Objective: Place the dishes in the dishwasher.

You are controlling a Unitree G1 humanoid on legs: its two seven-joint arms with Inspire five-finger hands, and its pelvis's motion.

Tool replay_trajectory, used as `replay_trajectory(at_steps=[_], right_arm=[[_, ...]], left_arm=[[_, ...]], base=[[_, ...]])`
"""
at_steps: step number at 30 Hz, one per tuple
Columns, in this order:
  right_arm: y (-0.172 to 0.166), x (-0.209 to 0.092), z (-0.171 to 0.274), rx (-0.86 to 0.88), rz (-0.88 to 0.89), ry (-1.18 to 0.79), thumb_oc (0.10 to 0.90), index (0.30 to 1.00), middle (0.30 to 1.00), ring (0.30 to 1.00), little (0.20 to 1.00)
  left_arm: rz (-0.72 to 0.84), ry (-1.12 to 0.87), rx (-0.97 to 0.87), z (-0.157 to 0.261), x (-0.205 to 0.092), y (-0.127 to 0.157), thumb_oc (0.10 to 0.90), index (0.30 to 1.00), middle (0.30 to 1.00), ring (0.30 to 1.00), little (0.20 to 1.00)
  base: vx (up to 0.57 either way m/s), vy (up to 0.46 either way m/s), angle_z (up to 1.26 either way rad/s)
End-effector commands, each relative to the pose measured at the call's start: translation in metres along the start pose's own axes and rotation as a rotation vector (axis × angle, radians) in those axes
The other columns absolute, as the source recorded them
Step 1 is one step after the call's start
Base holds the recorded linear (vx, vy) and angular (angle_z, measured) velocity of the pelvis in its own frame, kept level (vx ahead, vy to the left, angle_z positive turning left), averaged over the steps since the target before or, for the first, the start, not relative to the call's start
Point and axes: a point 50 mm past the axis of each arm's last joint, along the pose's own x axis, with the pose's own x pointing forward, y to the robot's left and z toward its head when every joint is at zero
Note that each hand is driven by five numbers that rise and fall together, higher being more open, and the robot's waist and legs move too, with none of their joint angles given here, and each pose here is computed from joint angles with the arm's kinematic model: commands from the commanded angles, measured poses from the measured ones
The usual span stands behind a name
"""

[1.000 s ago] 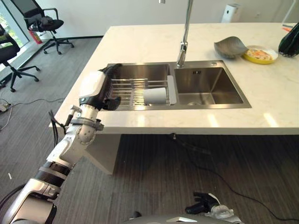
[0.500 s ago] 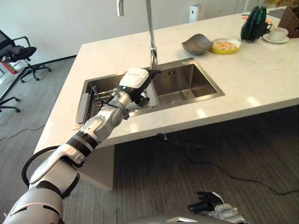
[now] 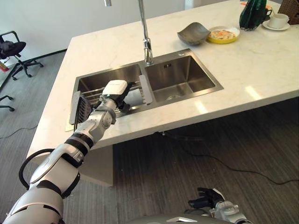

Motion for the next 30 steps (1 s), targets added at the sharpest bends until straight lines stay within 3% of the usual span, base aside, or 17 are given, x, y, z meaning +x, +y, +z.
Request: replay_trajectory(at_steps=[1,11,12,17,29,30], right_arm=[[-0.002,-0.004,-0.021,-0.037,0.012,0.071,0.800,0.900,0.900,0.900,0.900],[-0.004,0.000,-0.005,-0.035,0.019,0.036,0.800,0.900,0.900,0.900,0.900],[-0.037,-0.012,-0.041,-0.070,-0.038,0.131,0.800,0.900,0.900,0.900,0.900],[-0.048,-0.023,-0.055,-0.034,-0.025,0.112,0.800,0.900,0.900,0.900,0.900],[-0.043,-0.022,-0.065,0.001,0.006,0.187,0.800,0.900,0.900,0.900,0.900],[-0.043,-0.022,-0.066,0.000,0.009,0.193,0.800,0.900,0.900,0.900,0.900]], left_arm=[[0.285,0.040,-0.036,0.001,0.031,0.099,0.800,0.900,0.900,0.900,0.900],[0.239,0.055,-0.093,0.009,0.041,0.104,0.800,0.900,0.900,0.900,0.900],[0.275,0.080,-0.096,-0.002,0.039,0.122,0.800,0.900,0.900,0.900,0.900],[0.275,0.164,-0.093,-0.035,0.028,0.137,0.800,0.900,0.900,0.900,0.900],[0.169,0.448,-0.212,-0.091,0.012,0.112,0.800,0.900,0.900,0.900,0.900],[0.160,0.463,-0.224,-0.094,0.011,0.109,0.546,0.519,0.519,0.519,0.519]], base=[[-0.01,-0.019,-0.04],[-0.01,-0.001,-0.05],[-0.09,0.027,-0.06],[-0.07,0.020,-0.30],[0.00,-0.005,-0.06],[0.03,-0.023,0.00]])
